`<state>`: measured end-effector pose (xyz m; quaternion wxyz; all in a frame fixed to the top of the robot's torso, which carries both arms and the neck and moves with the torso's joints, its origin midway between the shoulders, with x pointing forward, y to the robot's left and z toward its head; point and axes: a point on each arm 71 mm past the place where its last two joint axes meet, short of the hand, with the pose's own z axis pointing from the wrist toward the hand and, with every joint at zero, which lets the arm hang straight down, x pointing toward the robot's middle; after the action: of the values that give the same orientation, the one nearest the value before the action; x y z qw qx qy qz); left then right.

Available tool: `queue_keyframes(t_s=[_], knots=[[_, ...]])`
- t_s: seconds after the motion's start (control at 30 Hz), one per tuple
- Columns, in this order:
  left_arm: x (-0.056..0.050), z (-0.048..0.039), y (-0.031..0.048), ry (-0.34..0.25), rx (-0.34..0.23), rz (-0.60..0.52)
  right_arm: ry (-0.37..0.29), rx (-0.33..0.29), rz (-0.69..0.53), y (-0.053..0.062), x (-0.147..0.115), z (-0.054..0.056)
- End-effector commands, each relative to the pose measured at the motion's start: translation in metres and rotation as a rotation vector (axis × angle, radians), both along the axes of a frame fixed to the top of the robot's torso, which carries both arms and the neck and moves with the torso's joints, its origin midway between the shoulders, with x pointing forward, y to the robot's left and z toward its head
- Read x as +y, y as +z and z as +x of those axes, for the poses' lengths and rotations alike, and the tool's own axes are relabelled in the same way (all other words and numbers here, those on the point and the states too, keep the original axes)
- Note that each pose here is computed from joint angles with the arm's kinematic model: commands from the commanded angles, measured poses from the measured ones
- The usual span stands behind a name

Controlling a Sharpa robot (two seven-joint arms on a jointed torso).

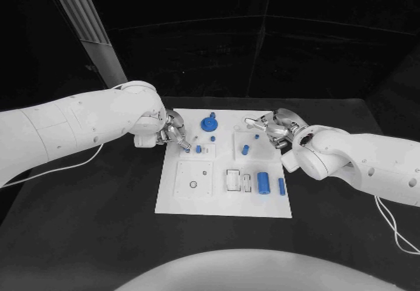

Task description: Assemble the parts on the task board

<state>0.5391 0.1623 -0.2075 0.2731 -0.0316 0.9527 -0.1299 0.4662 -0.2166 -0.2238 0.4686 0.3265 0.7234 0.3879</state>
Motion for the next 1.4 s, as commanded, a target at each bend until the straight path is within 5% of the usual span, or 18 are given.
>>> queue_keyframes(t_s=[0.03, 1.4], knots=[[0.001, -0.0021, -0.0032, -0.014, 0.022, 0.023, 0.006, -0.004, 0.0, 0.0011, 0.0007, 0.0001], [-0.001, -0.0041, -0.0049, -0.033, 0.036, 0.018, 0.007, 0.001, -0.001, 0.0007, 0.0008, 0.0]])
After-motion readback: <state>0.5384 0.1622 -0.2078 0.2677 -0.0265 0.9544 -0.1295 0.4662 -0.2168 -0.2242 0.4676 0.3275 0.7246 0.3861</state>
